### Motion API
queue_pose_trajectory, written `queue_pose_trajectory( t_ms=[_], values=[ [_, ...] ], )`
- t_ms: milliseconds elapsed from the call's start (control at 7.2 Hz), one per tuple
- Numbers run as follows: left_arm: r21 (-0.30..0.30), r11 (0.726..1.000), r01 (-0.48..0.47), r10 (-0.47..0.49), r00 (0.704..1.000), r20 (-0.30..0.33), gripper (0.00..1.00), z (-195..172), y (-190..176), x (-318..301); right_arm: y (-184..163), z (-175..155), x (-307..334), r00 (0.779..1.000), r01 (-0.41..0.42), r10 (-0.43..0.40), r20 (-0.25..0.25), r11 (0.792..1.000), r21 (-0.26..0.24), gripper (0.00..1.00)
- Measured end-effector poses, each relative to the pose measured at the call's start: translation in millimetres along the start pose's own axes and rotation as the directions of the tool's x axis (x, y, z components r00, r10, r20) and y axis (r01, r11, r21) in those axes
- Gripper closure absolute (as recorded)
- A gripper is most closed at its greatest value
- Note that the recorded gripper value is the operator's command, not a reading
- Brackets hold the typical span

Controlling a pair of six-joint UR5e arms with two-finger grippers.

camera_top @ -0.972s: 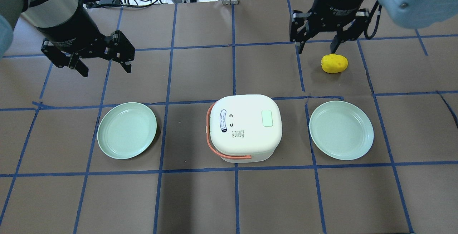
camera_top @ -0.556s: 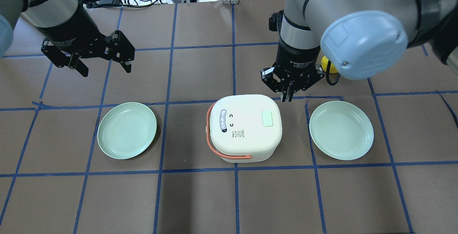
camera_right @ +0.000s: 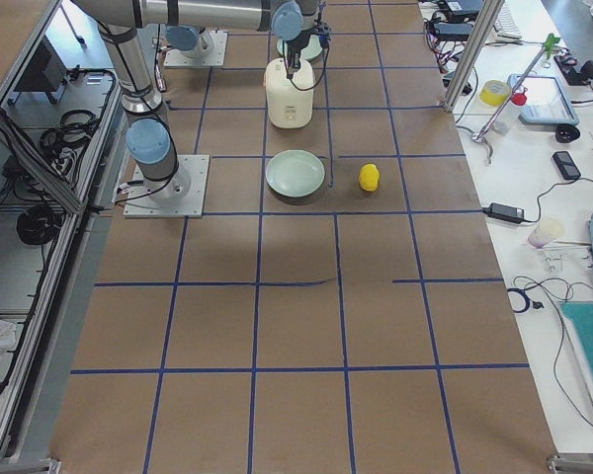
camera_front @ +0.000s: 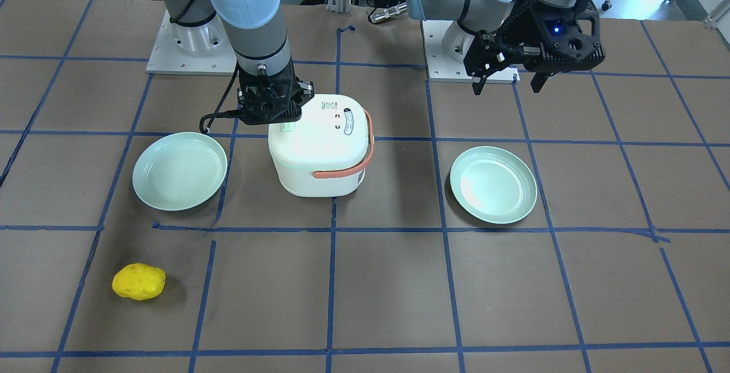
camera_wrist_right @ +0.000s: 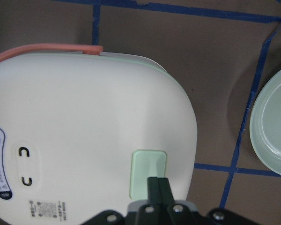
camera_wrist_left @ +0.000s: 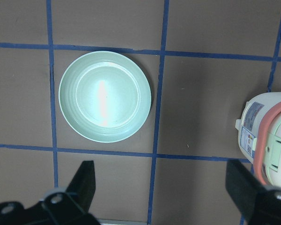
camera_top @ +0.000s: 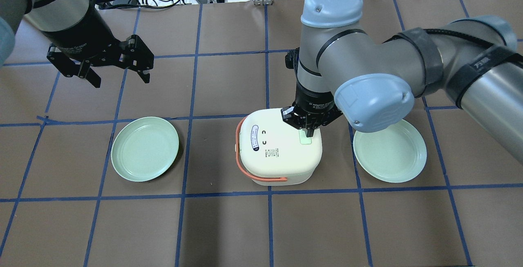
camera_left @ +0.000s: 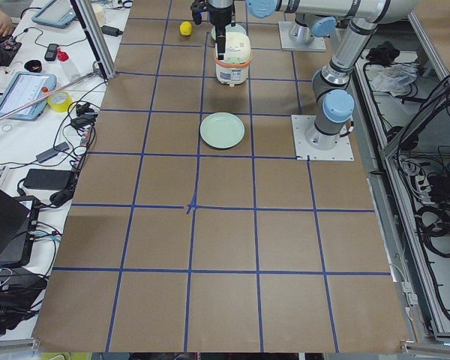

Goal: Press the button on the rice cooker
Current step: 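Press the green button on the rice cooker lid with the right gripper, then lift the right gripper away as the rice cooker lid pops open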

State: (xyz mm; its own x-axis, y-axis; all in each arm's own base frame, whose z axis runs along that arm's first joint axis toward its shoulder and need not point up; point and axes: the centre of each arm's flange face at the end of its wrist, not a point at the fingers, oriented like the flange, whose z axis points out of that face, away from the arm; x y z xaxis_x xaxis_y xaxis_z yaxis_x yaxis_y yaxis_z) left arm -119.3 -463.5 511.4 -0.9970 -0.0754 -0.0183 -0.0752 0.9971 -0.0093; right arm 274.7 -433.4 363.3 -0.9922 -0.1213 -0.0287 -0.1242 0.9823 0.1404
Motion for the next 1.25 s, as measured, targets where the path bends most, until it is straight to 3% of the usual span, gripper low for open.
queue_pose_trajectory(
  t_ms=[278,417,556,833,1250],
  values=[
    [0.0,1.0,-0.001,0.001,1.0,0.0,0.0,0,0,0,0,6,0,1.0,0.009,-0.009,0.002,1.0,0.012,0.98],
    [0.0,1.0,-0.001,0.001,1.0,0.0,0.0,0,0,0,0,7,0,1.0,0.01,-0.01,0.002,1.0,0.014,0.87],
    [0.0,1.0,-0.001,0.001,1.0,0.0,0.0,0,0,0,0,6,-1,1.0,0.011,-0.011,0.002,1.0,0.017,0.01],
    [0.0,1.0,0.0,0.0,1.0,0.0,0.0,0,0,0,-4,-6,0,1.0,0.004,-0.004,-0.003,0.999,0.045,0.0],
    [0.0,1.0,0.0,0.0,1.0,0.0,0.0,0,0,0,-26,-77,22,0.999,-0.038,0.039,-0.003,0.985,0.168,0.0]
  ],
)
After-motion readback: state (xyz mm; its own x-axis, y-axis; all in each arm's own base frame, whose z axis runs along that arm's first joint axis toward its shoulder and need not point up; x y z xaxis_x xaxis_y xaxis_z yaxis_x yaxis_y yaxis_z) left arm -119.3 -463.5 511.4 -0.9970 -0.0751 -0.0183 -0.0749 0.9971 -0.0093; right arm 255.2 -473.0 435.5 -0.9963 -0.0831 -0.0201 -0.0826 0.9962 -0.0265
